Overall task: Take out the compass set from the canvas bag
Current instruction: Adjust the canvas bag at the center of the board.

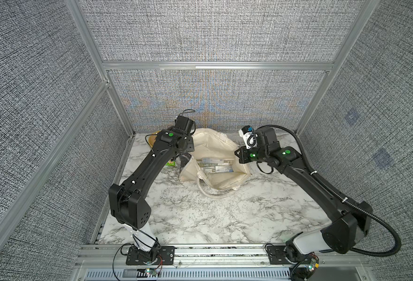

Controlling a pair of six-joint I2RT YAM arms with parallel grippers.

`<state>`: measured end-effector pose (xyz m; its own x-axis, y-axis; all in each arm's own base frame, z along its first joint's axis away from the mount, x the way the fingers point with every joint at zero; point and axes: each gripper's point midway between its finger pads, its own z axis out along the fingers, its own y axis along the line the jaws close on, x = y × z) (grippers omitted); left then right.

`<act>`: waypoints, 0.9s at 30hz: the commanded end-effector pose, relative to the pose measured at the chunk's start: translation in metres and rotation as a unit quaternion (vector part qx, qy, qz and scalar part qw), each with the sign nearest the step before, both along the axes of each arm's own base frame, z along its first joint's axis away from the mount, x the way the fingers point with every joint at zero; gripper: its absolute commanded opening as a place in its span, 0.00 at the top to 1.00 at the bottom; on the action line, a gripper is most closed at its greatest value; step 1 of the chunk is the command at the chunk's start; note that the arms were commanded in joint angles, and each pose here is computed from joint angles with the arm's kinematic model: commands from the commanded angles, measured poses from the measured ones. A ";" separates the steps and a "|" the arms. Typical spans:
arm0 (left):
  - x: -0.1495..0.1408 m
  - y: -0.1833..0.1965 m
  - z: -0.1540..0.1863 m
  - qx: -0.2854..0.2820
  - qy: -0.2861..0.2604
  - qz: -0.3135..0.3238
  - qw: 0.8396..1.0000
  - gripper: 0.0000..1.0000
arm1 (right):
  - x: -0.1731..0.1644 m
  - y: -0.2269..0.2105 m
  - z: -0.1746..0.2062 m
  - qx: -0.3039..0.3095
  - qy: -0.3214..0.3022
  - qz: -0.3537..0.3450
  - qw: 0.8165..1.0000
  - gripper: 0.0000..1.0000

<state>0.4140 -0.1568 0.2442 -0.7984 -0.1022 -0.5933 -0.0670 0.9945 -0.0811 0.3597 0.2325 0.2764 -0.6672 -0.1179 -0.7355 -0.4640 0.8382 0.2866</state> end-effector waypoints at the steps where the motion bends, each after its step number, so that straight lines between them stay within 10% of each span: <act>1: 0.004 0.014 0.005 0.040 -0.007 0.010 0.999 0.50 | -0.006 -0.002 0.005 0.001 -0.004 0.001 1.000 1.00; 13: 0.018 -0.013 0.025 0.018 -0.022 -0.067 0.997 1.00 | -0.010 -0.022 0.007 -0.015 -0.013 -0.030 0.999 1.00; 27: -0.002 -0.028 0.101 -0.029 -0.164 -0.160 0.973 1.00 | 0.050 -0.007 0.061 0.024 -0.073 -0.022 0.997 1.00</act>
<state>0.3959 -0.1741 0.3085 -0.6947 0.0806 -0.7148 0.2193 0.9701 -0.1037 0.3992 0.2128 0.3131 -0.6299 -0.0534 -0.7748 -0.3995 0.8778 0.2643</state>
